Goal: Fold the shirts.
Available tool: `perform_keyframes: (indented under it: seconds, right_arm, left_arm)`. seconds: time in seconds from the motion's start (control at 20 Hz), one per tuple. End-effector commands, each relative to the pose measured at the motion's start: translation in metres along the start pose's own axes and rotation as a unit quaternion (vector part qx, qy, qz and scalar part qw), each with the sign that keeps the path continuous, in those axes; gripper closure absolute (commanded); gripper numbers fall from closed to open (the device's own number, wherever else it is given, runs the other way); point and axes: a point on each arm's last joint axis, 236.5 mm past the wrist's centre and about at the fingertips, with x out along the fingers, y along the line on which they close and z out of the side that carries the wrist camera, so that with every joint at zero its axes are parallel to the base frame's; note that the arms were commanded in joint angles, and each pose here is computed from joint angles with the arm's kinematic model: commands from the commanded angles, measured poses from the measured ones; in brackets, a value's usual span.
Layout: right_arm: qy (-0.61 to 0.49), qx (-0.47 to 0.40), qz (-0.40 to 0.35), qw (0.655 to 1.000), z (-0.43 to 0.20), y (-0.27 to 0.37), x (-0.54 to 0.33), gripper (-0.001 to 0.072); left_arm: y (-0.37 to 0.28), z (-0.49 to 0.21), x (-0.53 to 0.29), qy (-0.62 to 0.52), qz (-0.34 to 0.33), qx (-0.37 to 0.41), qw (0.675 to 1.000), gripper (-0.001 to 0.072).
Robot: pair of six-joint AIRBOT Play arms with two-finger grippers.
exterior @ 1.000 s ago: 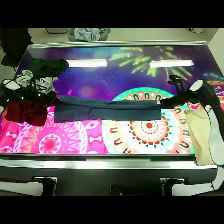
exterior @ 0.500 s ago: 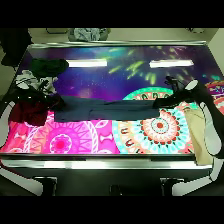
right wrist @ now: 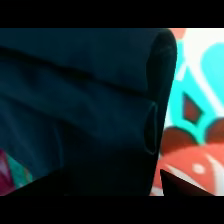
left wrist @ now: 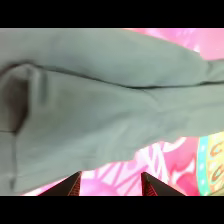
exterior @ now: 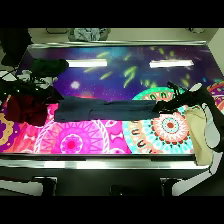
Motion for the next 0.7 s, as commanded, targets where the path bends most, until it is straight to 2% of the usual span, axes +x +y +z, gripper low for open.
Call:
perform_keyframes:
  seconds: [0.0,0.05,0.1,0.15,0.2,0.3,0.35,0.4,0.45,0.65]
  right_arm:
    - [0.024,0.035,0.013,0.999,-0.005,0.003,0.026,0.0026]
    - [0.019,0.038,0.008,0.999,-0.001,0.004,0.028,0.0133]
    - [0.011,0.038,0.006,0.999,0.003,0.006,0.029,0.0353]
    - [0.003,0.040,0.012,0.999,0.007,0.010,0.028,0.0630]
    - [-0.005,0.038,0.020,0.999,0.011,0.016,0.024,0.0667]
    - [-0.033,0.005,0.025,0.999,0.021,0.032,0.004,0.0668]
    - [-0.045,-0.013,0.024,0.999,0.024,0.042,-0.010,0.0668]
    - [-0.056,-0.033,0.022,0.998,0.024,0.055,-0.026,0.0668]
    - [-0.063,-0.053,0.020,0.996,0.022,0.068,-0.043,0.0668]
    - [-0.100,-0.136,0.002,0.986,0.005,0.127,-0.109,0.0669]
  left_arm:
    - [-0.032,-0.003,-0.014,-0.017,-0.001,0.043,0.999,0.0254]
    - [-0.039,-0.005,-0.013,-0.016,-0.002,0.059,0.998,0.0254]
    - [-0.045,-0.007,-0.009,-0.011,-0.003,0.067,0.998,0.0254]
    - [-0.051,-0.008,-0.002,-0.005,-0.005,0.074,0.997,0.0255]
    - [-0.058,-0.009,0.006,-0.002,-0.007,0.081,0.997,0.0259]
    - [-0.074,-0.008,0.027,-0.001,-0.012,0.096,0.995,0.0265]
    - [-0.085,-0.008,0.042,-0.005,-0.019,0.102,0.995,0.0396]
    - [-0.099,-0.009,0.059,-0.011,-0.031,0.105,0.994,0.0601]
    - [-0.114,-0.011,0.077,-0.017,-0.046,0.106,0.993,0.0670]
    - [-0.175,-0.043,0.147,-0.016,-0.100,0.095,0.990,0.0677]
